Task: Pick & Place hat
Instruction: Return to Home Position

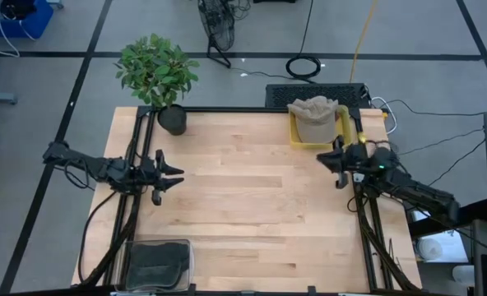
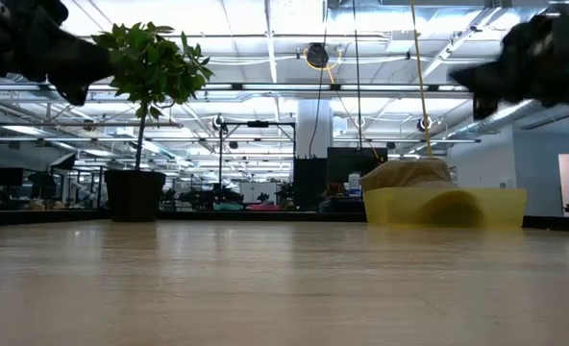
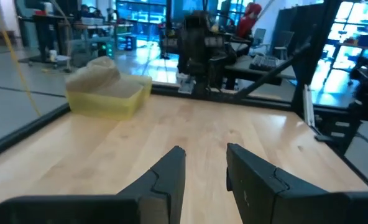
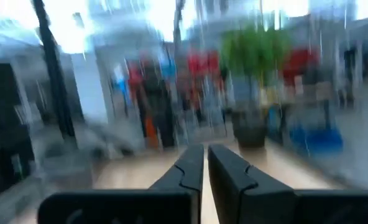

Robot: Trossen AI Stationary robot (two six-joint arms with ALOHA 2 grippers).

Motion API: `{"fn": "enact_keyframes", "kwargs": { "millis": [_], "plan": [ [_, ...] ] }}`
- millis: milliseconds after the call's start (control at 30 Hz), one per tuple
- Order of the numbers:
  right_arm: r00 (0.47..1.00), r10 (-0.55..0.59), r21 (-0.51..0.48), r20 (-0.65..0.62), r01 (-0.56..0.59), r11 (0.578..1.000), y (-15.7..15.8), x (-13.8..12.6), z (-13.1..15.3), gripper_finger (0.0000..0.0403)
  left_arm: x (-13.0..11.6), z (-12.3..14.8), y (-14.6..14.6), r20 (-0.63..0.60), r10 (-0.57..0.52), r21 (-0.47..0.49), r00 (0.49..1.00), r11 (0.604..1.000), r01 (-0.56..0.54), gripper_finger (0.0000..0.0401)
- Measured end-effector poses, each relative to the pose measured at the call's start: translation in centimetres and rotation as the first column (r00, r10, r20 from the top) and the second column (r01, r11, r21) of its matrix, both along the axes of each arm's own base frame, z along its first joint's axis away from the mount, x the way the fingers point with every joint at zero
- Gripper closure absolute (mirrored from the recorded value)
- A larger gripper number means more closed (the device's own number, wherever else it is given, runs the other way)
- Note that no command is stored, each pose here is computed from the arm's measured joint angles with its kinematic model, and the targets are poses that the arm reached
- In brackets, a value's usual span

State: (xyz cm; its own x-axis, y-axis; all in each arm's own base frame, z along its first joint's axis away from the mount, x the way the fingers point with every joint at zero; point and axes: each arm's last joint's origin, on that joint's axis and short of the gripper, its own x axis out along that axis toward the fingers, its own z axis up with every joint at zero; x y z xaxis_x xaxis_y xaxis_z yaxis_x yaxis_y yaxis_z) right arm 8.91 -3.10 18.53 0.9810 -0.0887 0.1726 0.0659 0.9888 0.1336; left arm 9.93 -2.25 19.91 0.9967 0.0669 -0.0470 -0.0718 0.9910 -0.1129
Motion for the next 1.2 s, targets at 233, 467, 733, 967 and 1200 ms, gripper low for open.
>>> {"fn": "enact_keyframes", "kwargs": {
  "millis": [233,467,733,967,1200],
  "plan": [
    [0.999,0.006,-0.020,0.048,-0.005,1.000,0.1,-0.1,0.4,0.0387,-0.1,-1.4,0.3,0.029,-0.021,-0.002,0.999,1.000,0.021,0.0281],
    [1.000,0.000,-0.031,0.026,0.001,1.000,0.0,0.0,0.2,0.0387,0.0,-2.2,0.8,0.058,-0.020,-0.003,0.998,1.000,0.020,0.0281],
    [1.000,-0.007,-0.054,-0.009,0.007,0.999,0.0,0.0,-0.1,0.0387,0.3,-3.0,1.5,0.061,-0.005,-0.004,0.998,1.000,0.005,0.0281],
    [0.999,0.047,-0.067,-0.016,-0.047,0.997,0.2,0.0,-0.1,0.0387,0.3,-2.9,2.3,0.072,-0.012,-0.013,0.997,1.000,0.013,0.0281],
    [0.998,0.052,-0.061,-0.042,-0.055,0.997,0.2,0.1,-0.4,0.0387,0.3,-3.1,2.9,0.052,0.045,-0.018,0.998,0.999,-0.044,0.0281]
  ]
}}
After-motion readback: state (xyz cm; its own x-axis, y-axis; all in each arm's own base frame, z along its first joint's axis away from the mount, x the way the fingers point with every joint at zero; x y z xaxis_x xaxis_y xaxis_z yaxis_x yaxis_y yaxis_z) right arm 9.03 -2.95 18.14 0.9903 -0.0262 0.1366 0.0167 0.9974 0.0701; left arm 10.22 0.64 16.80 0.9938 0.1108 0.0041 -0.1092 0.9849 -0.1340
